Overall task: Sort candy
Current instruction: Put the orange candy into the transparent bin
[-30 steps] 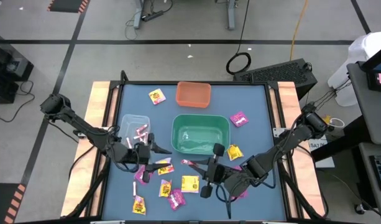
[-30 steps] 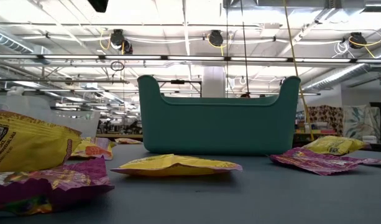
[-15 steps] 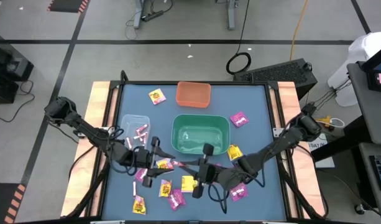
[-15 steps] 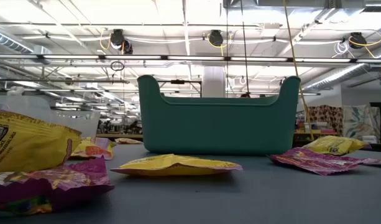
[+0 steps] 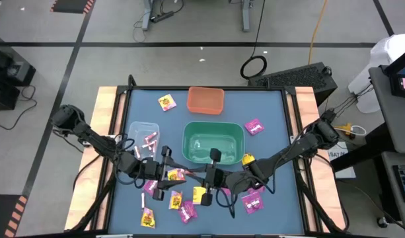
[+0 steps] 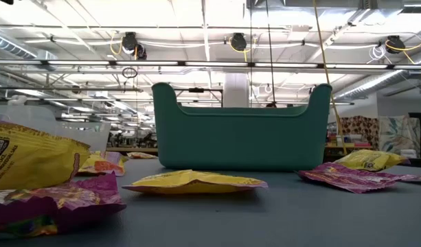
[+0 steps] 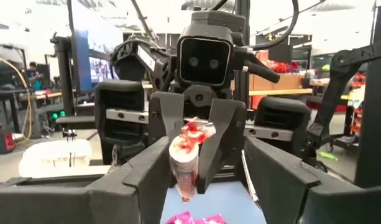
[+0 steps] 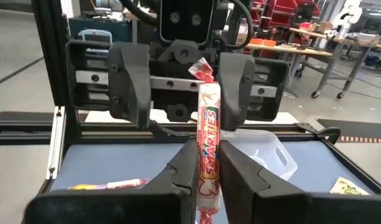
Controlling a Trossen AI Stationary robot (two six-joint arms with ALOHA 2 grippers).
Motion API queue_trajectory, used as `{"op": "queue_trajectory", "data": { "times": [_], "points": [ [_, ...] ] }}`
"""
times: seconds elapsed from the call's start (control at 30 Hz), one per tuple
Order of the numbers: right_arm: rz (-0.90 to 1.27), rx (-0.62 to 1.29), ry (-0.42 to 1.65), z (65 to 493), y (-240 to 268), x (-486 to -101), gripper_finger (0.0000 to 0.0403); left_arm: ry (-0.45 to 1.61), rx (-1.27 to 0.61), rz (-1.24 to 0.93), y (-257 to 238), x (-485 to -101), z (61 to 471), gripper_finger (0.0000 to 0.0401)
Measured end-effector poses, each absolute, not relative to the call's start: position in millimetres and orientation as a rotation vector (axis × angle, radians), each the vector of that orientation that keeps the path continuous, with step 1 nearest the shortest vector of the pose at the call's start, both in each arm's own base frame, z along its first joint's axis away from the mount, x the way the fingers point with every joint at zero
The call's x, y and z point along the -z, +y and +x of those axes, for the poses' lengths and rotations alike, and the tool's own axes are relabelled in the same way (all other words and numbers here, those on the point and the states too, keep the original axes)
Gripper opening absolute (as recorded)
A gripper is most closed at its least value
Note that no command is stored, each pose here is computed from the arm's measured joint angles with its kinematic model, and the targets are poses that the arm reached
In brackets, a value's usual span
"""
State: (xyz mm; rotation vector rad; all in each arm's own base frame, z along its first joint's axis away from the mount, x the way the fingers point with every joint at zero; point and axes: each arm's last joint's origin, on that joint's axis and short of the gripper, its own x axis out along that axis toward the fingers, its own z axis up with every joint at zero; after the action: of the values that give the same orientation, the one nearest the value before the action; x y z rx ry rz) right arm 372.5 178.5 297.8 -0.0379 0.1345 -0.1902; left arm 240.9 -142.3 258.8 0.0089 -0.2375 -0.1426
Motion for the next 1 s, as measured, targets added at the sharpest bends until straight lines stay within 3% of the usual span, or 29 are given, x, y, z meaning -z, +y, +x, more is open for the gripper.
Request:
{"op": "queue_trajectory", "data": {
  "times": [0.13, 0.7, 0.83, 1.0],
  "points": [
    [-0.04, 0.19, 0.135, 372.3, 178.6, -297.9, 0.0041, -0.26, 0.155, 0.032, -142.9, -259.7, 241.0, 0.0193],
    [-0.043, 0.178, 0.14, 371.9, 179.5, -297.3, 0.0041, -0.24, 0.16, 0.045, -143.0, -257.8, 241.5, 0.0056],
    [-0.037, 0.178, 0.148, 370.8, 181.3, -296.2, 0.0048, -0.235, 0.161, 0.048, -143.1, -257.2, 241.6, 0.0047],
    [-0.044, 0.185, 0.155, 368.1, 185.5, -295.4, 0.0095, -0.234, 0.168, 0.049, -143.6, -257.0, 241.6, 0.0062]
  ]
}}
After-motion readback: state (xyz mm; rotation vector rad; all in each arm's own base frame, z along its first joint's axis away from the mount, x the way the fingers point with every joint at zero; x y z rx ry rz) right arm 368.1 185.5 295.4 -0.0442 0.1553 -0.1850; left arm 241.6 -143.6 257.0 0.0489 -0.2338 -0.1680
